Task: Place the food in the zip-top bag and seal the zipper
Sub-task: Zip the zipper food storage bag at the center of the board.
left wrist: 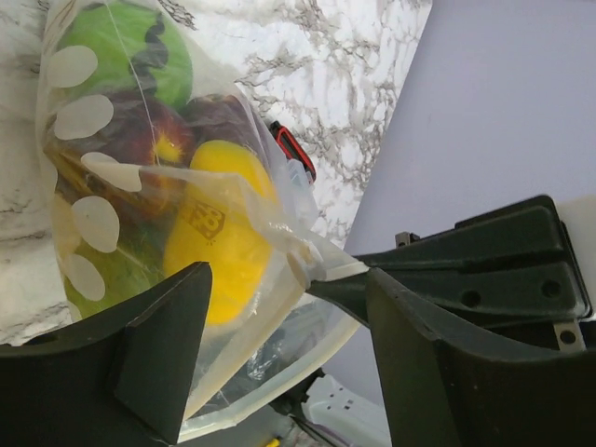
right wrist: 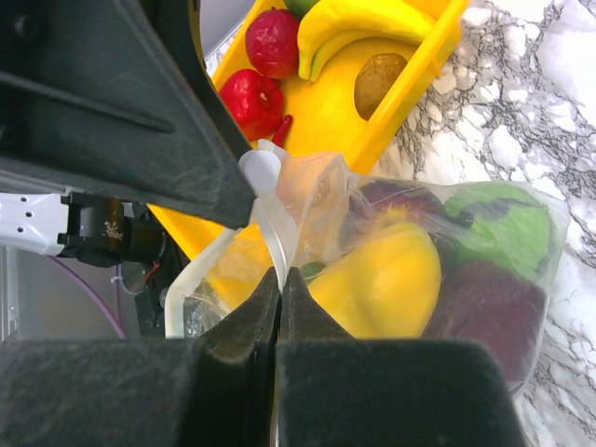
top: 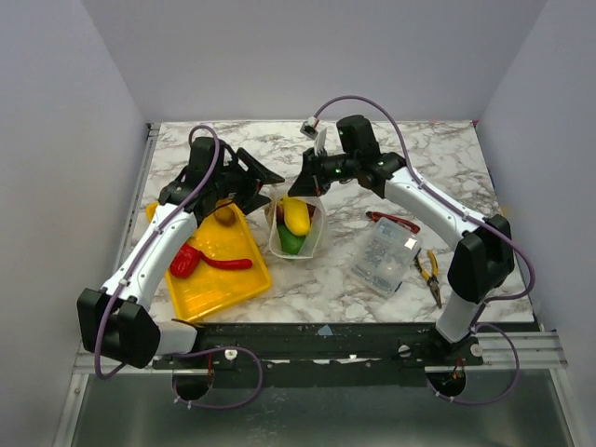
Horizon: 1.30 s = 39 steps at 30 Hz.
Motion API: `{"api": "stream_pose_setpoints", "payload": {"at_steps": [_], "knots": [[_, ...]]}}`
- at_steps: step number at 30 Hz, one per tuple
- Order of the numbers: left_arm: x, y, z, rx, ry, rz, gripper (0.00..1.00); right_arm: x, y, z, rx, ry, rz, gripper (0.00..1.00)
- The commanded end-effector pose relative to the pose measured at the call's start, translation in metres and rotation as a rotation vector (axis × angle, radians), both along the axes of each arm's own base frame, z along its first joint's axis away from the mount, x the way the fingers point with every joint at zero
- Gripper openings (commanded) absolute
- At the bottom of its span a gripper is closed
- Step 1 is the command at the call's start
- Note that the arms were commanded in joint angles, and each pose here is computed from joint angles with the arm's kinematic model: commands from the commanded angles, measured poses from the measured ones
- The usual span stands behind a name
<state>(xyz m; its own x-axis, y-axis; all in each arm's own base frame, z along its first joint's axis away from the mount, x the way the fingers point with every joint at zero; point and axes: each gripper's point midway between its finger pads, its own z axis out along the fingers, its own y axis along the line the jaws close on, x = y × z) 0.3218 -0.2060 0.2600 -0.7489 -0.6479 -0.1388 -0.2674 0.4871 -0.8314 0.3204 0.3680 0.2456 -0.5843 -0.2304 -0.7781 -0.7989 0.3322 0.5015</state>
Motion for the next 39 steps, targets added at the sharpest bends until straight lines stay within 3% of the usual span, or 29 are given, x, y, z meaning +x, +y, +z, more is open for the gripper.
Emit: {"api": "stream_pose_setpoints", "payload": {"at_steps": [1,6,10,12,18,21,26,39], "knots": [[0.012,-0.006,-0.004,-0.101,0.109,0.082,0.64,-0.003,0.001,0.015,0.000,-0.054,0.020,0.00],[0.018,-0.011,-0.006,-0.140,0.122,0.086,0.42,-0.003,0.002,0.010,-0.058,-0.101,-0.010,0.02],[0.020,0.002,-0.001,-0.110,0.061,0.152,0.11,0.000,0.003,0.003,-0.166,-0.178,-0.074,0.18],[0.018,0.008,-0.002,-0.113,0.061,0.186,0.01,-0.002,0.006,0.005,-0.225,-0.241,-0.110,0.28],[0.007,0.013,-0.007,-0.147,0.136,0.226,0.00,-0.029,0.027,0.033,-0.164,-0.411,-0.193,0.63],[0.005,0.017,-0.006,-0.157,0.156,0.247,0.00,-0.030,0.028,0.041,-0.125,-0.451,-0.229,0.70],[-0.003,0.020,-0.001,-0.204,0.191,0.280,0.00,-0.021,0.029,0.040,-0.185,-0.534,-0.360,0.92],[-0.012,0.019,0.009,-0.352,0.260,0.335,0.00,-0.011,0.023,0.010,-0.399,-0.825,-0.545,0.93]]}}
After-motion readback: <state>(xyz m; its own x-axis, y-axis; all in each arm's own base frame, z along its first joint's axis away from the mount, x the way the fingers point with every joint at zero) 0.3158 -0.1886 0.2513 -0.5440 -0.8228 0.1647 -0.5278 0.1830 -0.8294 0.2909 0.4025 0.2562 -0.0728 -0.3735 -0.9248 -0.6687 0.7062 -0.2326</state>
